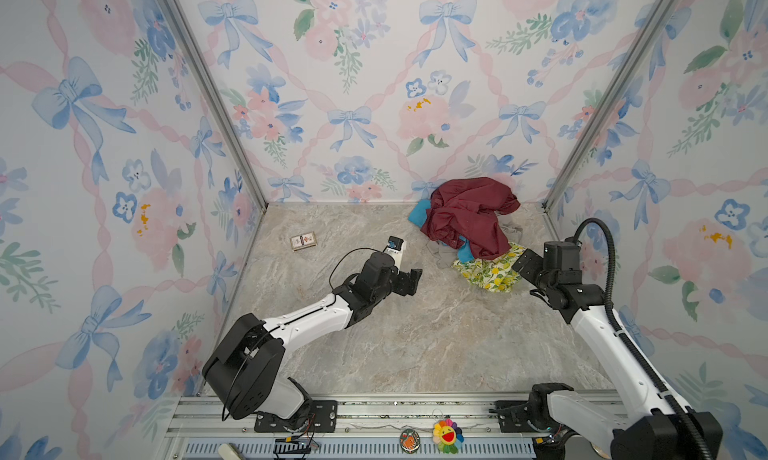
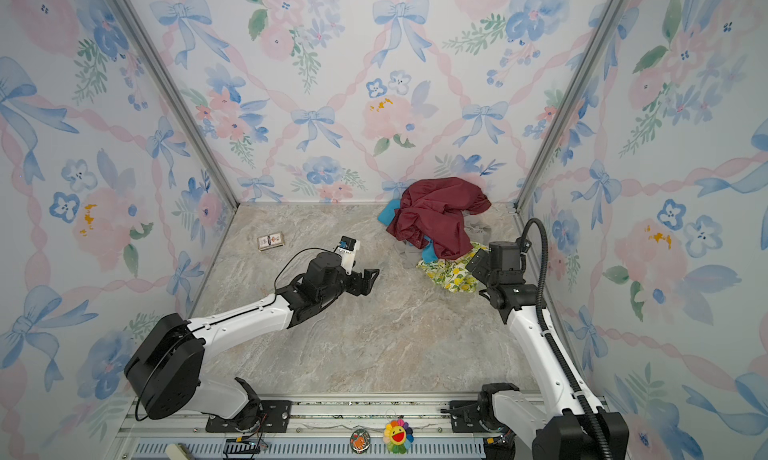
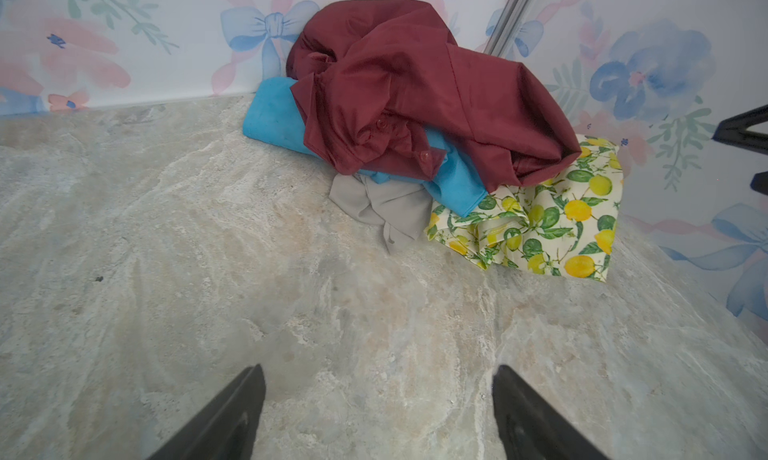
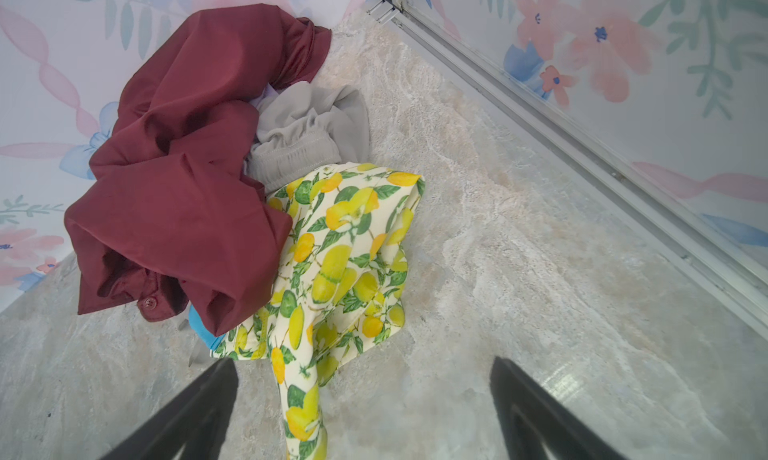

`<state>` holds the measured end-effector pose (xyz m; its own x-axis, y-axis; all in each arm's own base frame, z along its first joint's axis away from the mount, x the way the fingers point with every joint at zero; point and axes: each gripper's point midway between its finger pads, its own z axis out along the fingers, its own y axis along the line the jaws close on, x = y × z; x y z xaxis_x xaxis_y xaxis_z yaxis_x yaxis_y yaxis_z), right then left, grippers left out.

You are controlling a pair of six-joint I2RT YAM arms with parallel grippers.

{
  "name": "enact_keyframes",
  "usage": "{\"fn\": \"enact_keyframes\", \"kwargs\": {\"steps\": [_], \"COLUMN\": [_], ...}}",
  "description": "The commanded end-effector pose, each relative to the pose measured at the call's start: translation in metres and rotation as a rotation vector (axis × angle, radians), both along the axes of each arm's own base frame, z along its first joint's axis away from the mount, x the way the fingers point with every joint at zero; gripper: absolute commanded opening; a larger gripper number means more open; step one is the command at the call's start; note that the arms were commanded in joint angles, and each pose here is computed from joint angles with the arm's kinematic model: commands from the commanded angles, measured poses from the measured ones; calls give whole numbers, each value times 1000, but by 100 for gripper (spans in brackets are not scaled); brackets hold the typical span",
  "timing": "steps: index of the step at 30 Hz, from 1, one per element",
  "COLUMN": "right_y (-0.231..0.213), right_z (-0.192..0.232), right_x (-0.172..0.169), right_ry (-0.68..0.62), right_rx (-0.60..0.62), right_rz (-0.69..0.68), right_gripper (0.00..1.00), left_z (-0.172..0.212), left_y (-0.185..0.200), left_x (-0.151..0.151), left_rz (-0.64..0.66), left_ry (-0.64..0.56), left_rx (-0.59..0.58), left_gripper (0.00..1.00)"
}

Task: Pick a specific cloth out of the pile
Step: 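Raise both arms and move the grippers toward the cloth pile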

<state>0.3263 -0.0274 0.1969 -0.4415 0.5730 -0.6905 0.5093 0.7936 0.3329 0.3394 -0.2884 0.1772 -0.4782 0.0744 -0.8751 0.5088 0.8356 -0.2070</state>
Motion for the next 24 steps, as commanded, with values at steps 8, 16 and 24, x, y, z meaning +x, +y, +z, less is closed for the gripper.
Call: {"fn": "enact_keyframes", "kwargs": {"steps": [8,16,24], "right_y": [-17,-20,-12], "right_z": [15,27,18], "right_x": [22,56,81], "right_ry": [-84,-41,52], "right_rx": [176,191,147], "right_rz": [-33,25,134], "right_gripper": [97,96,88], "left_z": [3,8,15], "left_y": [-32,-41,-47], "left_x": [-27,-40,-48], "left_rz": [-124,-177,-218], "left_ry": [-96,-154,-170], "left_rx": [127,173,162], "left_gripper": [89,88,86]}}
